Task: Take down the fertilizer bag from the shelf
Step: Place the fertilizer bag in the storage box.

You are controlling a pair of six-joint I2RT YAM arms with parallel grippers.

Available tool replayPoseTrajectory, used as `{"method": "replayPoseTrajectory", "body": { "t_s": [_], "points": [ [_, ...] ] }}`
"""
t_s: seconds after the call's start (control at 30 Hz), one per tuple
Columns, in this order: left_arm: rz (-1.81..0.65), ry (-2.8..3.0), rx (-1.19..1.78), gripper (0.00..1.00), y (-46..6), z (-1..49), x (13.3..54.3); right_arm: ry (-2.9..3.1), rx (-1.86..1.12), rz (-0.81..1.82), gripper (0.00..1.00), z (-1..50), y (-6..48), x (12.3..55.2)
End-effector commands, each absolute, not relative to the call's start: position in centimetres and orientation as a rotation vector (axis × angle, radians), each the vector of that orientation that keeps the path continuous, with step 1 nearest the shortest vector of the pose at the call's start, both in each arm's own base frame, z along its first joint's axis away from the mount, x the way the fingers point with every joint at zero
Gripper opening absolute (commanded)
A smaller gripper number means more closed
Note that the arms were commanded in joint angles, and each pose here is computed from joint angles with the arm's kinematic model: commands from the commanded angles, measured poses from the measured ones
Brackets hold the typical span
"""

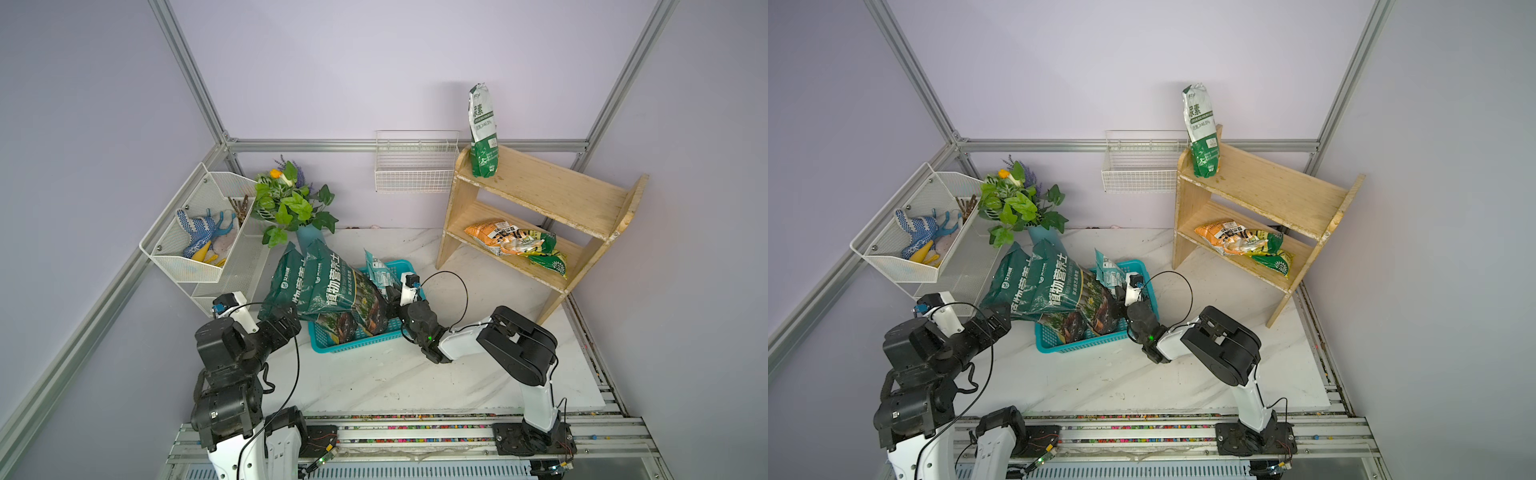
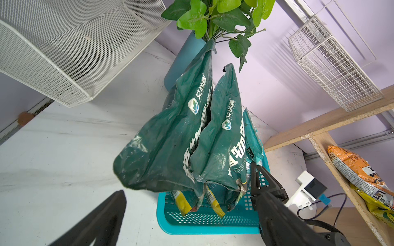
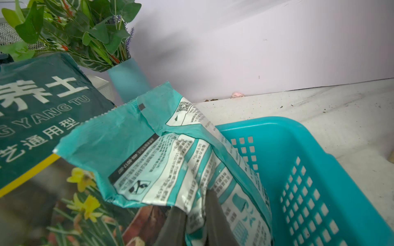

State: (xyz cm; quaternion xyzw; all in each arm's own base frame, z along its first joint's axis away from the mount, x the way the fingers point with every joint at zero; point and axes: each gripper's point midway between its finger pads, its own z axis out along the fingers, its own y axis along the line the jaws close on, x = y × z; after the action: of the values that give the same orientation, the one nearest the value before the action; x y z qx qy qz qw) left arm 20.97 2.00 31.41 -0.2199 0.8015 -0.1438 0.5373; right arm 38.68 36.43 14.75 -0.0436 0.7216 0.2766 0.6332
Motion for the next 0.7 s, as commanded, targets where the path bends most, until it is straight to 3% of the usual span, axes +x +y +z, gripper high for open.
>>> {"method": "replayPoseTrajectory", "body": {
  "t_s": [0.0, 0.1, 0.33, 0.5, 0.67],
  "points": [
    [-0.355, 1.912, -0.514, 1.0, 1.7, 31.4, 20.9, 1.571, -0.144, 0.76, 0.0, 16.2, 38.3, 36.6],
    [-0.357, 1.91, -0.511, 1.0, 1.6, 31.4, 20.8, 1.581, -0.16, 0.764, 0.01, 15.0, 38.3, 36.1],
    [-0.354, 1.91, -0.514, 1.0, 1.7, 31.4, 20.8, 1.576, -0.231, 0.746, 0.32, 15.1, 39.0, 35.1],
    [-0.358, 1.911, -0.512, 1.0, 1.6, 31.4, 20.8, 1.552, -0.257, 0.732, 0.48, 17.1, 39.3, 34.4],
    [-0.354, 1.909, -0.513, 1.0, 1.7, 31.4, 20.8, 1.534, -0.286, 0.729, 0.53, 19.2, 39.5, 33.6]
  ]
}}
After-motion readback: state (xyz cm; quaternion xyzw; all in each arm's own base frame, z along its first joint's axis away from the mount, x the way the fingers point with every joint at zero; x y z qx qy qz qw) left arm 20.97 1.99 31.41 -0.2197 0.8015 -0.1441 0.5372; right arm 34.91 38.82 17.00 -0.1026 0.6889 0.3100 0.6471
